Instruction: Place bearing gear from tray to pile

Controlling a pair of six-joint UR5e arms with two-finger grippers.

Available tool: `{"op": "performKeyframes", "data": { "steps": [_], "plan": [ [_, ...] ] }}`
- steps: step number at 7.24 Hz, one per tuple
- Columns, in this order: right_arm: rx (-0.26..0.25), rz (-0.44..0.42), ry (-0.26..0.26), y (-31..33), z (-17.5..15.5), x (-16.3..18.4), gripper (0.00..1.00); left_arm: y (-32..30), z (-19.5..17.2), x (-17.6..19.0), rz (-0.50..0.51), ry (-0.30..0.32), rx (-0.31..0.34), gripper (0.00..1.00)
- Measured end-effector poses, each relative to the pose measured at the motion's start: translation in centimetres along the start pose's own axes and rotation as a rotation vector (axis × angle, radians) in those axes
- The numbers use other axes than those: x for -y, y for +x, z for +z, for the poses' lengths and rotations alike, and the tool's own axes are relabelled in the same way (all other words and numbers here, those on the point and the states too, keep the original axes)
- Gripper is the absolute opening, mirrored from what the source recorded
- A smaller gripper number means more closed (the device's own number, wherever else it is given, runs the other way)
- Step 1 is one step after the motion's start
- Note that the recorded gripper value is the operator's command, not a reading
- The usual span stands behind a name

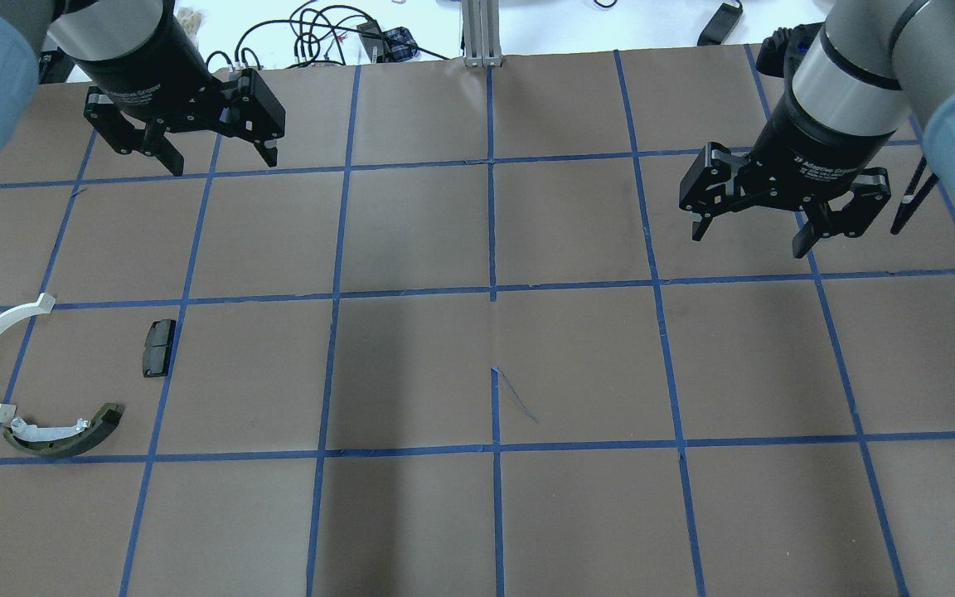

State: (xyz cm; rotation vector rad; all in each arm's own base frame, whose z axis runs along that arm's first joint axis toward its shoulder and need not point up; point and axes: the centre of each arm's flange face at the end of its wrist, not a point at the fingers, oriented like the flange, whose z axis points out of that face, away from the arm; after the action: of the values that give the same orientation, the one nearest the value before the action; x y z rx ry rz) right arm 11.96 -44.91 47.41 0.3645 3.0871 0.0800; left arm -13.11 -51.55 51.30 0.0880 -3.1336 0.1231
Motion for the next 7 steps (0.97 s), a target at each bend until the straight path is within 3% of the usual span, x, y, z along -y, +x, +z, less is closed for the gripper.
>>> {"op": "performKeyframes", "data": {
  "steps": [7],
  "plan": [
    [0.005,-0.013,0.009,-0.04,0.19,0.31,1.00,-0.01,0.02,-0.04,0.000,-0.001,0.001,1.00]
  ]
}}
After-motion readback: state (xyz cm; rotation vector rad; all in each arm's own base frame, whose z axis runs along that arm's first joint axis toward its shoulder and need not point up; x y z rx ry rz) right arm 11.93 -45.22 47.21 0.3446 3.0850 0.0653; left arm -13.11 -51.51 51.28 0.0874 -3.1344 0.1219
